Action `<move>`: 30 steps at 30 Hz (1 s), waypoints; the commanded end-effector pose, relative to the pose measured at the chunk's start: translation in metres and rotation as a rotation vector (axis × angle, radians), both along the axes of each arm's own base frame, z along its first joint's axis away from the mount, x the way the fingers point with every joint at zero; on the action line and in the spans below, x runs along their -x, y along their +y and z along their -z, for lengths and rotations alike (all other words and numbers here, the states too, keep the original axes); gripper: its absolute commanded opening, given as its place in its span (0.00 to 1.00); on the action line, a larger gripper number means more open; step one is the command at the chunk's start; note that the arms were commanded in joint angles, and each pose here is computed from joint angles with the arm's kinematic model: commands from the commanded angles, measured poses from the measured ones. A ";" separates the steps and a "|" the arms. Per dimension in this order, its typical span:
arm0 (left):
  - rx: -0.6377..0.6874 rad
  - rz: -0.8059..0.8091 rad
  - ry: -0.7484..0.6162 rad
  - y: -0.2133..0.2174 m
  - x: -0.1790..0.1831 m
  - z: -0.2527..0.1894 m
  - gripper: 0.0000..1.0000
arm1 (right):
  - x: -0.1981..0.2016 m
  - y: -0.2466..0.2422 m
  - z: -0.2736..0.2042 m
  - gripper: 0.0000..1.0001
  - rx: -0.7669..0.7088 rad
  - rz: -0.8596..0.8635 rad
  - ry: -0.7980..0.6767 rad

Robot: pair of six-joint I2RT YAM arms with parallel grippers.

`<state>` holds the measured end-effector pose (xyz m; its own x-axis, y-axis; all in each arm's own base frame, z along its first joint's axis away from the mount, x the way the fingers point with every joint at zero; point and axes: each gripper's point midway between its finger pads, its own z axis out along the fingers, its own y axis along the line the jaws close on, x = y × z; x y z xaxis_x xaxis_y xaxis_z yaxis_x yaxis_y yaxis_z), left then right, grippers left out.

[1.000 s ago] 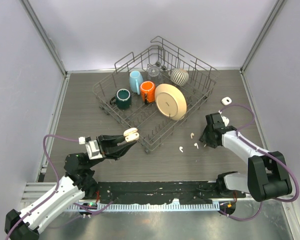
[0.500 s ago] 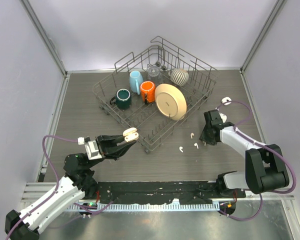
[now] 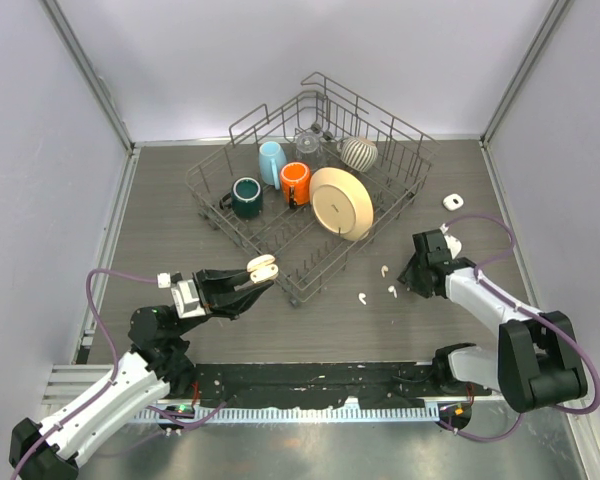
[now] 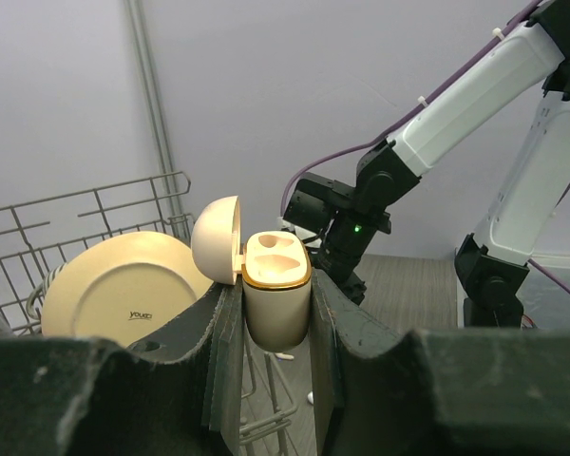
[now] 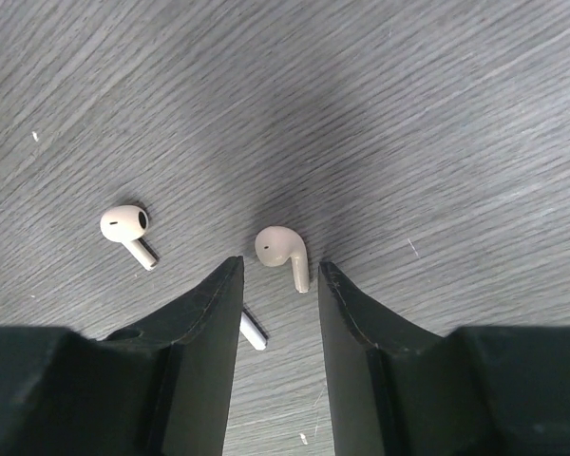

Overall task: Insert the wireless bluetooth earbuds into the charging case
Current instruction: Pick up the earbud from the center of the board.

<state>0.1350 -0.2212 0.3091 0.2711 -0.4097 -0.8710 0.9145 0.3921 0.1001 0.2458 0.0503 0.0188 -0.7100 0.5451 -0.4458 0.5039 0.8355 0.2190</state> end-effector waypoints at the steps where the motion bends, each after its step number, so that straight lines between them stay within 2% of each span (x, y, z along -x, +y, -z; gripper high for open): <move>1: 0.038 -0.011 -0.042 0.004 0.002 -0.016 0.00 | 0.011 0.002 0.005 0.43 -0.025 0.041 0.027; 18: 0.045 -0.011 -0.041 0.004 0.002 -0.016 0.00 | 0.001 0.021 0.007 0.43 -0.067 -0.047 0.038; 30: 0.039 -0.005 -0.041 0.003 0.002 -0.015 0.00 | -0.001 -0.011 -0.007 0.43 0.129 -0.033 0.045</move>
<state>0.1368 -0.2227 0.3065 0.2633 -0.4037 -0.8762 0.9154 0.3913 0.0948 0.2432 0.0536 0.0182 -0.7514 0.4944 -0.4371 0.4731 0.8653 0.1656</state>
